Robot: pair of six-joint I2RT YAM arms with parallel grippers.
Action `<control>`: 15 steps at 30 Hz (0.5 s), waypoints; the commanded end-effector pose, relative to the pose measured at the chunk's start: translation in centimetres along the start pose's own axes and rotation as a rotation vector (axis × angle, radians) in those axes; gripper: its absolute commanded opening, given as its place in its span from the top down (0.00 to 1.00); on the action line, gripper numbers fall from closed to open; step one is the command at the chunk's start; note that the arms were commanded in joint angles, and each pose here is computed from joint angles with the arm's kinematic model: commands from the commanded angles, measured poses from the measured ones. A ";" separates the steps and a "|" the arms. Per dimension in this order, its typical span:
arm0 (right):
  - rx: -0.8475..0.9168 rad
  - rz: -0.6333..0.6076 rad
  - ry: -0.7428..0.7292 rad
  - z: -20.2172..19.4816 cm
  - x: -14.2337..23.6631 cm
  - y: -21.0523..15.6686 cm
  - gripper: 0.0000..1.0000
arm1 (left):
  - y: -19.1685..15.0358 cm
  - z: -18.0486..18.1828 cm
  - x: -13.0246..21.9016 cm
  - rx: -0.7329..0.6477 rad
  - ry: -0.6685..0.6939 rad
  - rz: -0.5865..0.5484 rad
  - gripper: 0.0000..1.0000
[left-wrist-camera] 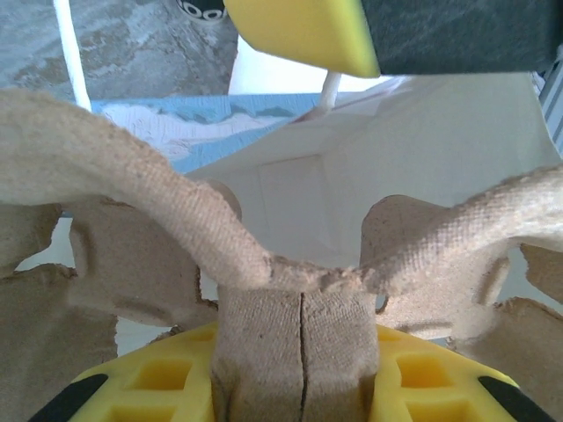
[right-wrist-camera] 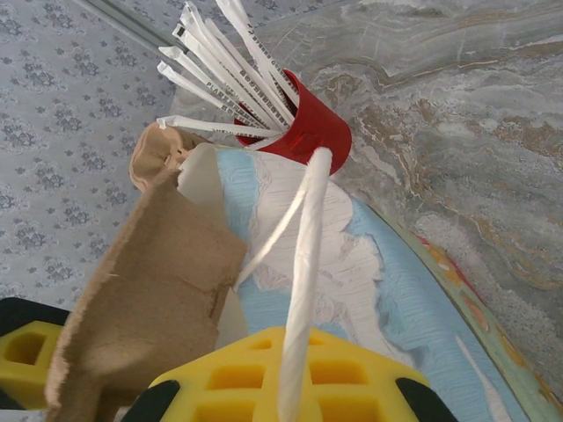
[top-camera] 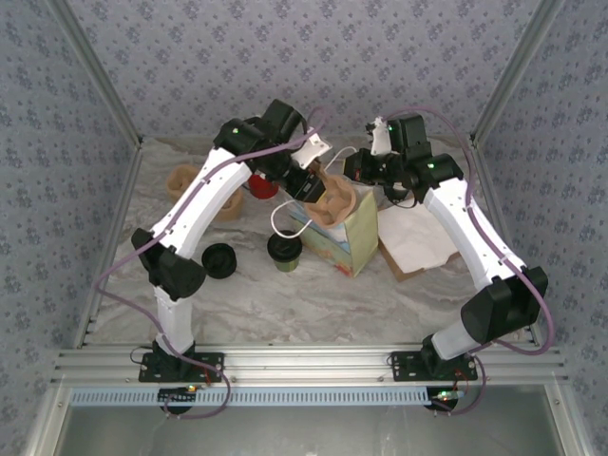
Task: Pack the takeout coffee
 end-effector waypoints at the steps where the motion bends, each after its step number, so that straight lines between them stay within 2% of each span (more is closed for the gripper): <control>1: 0.042 -0.057 0.021 1.4 1.7 0.8 1.00 | 0.1 0.4 0.9 0.054 0.046 -0.028 0.69; 11: 0.019 -0.118 0.001 1.5 3.3 0.1 1.00 | -0.9 1.8 0.1 0.206 0.115 -0.006 0.69; 15: 0.022 -0.139 0.002 1.9 3.8 -0.5 1.00 | -0.7 1.2 0.2 0.265 0.078 -0.031 0.69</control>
Point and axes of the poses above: each hand's point on the last joint's axis, 136 mm out from that joint toward the fingers, its own x axis back along the fingers, its own z axis along the line the jaws close on, y = z × x, the point moved 4 cm from there along x, back along the fingers, and after that the axes turned 3 degrees about x, right-handed, at the moved point
